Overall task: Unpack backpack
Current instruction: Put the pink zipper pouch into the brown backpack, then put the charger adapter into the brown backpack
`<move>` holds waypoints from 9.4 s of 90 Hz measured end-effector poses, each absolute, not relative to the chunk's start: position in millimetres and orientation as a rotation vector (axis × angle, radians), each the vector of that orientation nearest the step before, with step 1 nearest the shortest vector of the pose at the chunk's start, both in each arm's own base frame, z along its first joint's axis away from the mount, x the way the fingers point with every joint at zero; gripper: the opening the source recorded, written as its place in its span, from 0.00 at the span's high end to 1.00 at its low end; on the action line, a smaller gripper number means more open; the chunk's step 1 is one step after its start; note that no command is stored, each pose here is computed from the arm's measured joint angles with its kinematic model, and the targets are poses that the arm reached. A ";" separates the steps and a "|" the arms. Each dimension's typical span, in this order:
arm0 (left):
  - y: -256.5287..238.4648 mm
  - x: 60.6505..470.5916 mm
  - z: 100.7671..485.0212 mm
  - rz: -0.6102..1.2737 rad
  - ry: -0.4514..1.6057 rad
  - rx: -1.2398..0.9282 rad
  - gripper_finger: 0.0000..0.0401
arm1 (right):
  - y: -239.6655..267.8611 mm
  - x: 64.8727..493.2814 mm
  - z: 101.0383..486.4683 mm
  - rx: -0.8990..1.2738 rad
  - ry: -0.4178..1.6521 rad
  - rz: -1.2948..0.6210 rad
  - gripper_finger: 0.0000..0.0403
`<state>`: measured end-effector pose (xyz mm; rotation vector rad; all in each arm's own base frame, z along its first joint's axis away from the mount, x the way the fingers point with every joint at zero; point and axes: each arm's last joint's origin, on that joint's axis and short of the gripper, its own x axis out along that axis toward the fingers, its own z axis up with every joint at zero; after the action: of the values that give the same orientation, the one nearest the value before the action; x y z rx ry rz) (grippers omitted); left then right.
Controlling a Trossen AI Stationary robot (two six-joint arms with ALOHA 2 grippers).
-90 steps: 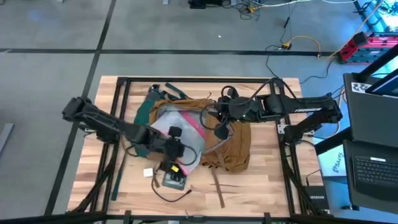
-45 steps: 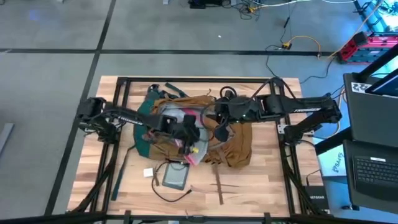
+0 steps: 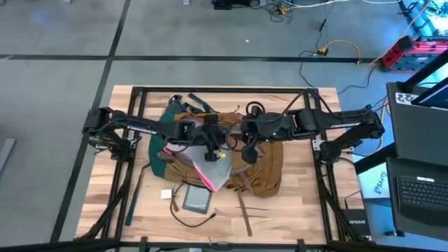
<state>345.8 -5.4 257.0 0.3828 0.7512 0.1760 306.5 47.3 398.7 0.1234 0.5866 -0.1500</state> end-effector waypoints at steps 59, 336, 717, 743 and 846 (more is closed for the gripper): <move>-107.3 300.3 214.4 -0.258 1.038 0.415 0.72 | 47.3 307.6 399.6 0.124 0.570 -0.161 1.00; 1.3 292.7 241.2 -0.304 0.451 0.127 0.72 | 50.2 318.1 387.7 0.135 0.622 -0.130 1.00; -159.3 178.5 135.2 -0.312 1.162 0.238 0.50 | 52.4 336.7 352.8 0.063 0.789 -0.182 0.28; -160.4 178.6 136.7 -0.340 1.199 0.163 0.61 | 52.4 336.7 352.8 0.063 0.789 -0.183 0.28; -55.9 286.5 261.1 0.068 1.028 0.770 0.61 | 51.9 336.6 353.0 0.057 0.786 -0.197 0.28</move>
<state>286.5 -55.9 261.1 0.7695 1.0284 0.0680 336.6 51.9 353.0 0.0566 0.7857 -0.1974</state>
